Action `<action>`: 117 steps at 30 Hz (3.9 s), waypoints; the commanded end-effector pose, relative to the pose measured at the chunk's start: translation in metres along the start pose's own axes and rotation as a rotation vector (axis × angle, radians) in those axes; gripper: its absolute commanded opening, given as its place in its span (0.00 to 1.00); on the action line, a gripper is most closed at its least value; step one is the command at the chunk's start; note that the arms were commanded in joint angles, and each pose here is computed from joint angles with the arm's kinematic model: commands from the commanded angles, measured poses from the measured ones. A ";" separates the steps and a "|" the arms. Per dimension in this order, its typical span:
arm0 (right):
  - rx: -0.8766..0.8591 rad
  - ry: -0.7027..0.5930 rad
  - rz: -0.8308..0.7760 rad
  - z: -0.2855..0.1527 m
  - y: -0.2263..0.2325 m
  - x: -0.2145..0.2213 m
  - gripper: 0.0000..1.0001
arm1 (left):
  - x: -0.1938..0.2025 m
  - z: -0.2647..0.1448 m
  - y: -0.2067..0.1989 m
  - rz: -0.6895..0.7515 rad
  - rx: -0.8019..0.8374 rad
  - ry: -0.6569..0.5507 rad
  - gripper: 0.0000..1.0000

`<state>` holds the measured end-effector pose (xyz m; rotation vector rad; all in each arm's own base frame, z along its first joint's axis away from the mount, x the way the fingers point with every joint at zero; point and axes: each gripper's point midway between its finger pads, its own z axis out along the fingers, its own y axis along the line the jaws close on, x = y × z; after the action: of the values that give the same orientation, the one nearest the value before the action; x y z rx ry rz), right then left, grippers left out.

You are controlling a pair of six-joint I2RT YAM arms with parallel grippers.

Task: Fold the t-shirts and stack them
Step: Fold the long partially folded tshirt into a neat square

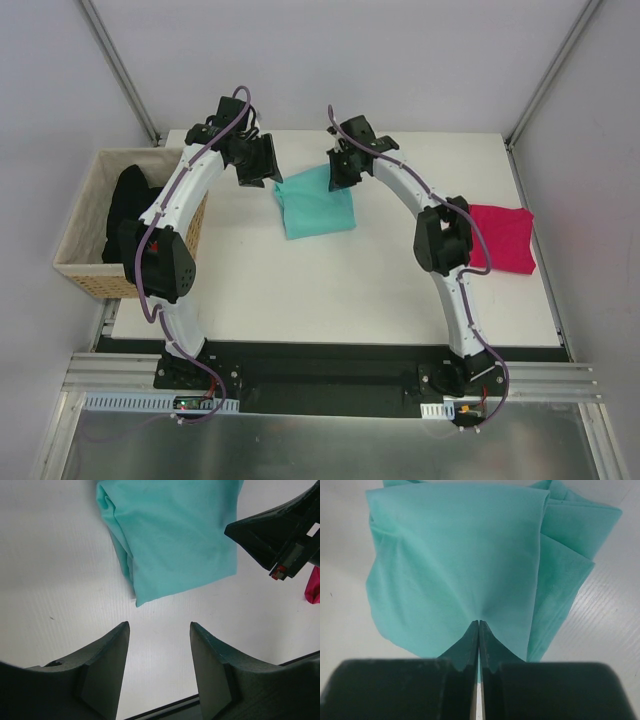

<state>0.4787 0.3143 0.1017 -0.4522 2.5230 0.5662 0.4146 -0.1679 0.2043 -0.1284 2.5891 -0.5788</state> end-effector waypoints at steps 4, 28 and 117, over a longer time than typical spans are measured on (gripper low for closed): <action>-0.045 0.014 0.044 0.026 -0.006 -0.001 0.01 | 0.003 -0.022 -0.003 0.044 -0.007 -0.023 0.51; 0.094 -0.015 0.080 0.008 -0.044 -0.002 0.28 | 0.018 -0.023 0.006 0.037 -0.052 0.022 0.51; 0.133 -0.137 -0.080 -0.078 0.002 -0.032 0.45 | -0.022 0.052 -0.017 0.017 0.076 0.061 0.63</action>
<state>0.4607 0.2832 0.1712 -0.4450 2.4262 0.3799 0.4716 -0.1951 0.1380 -0.0715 2.6875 -0.6894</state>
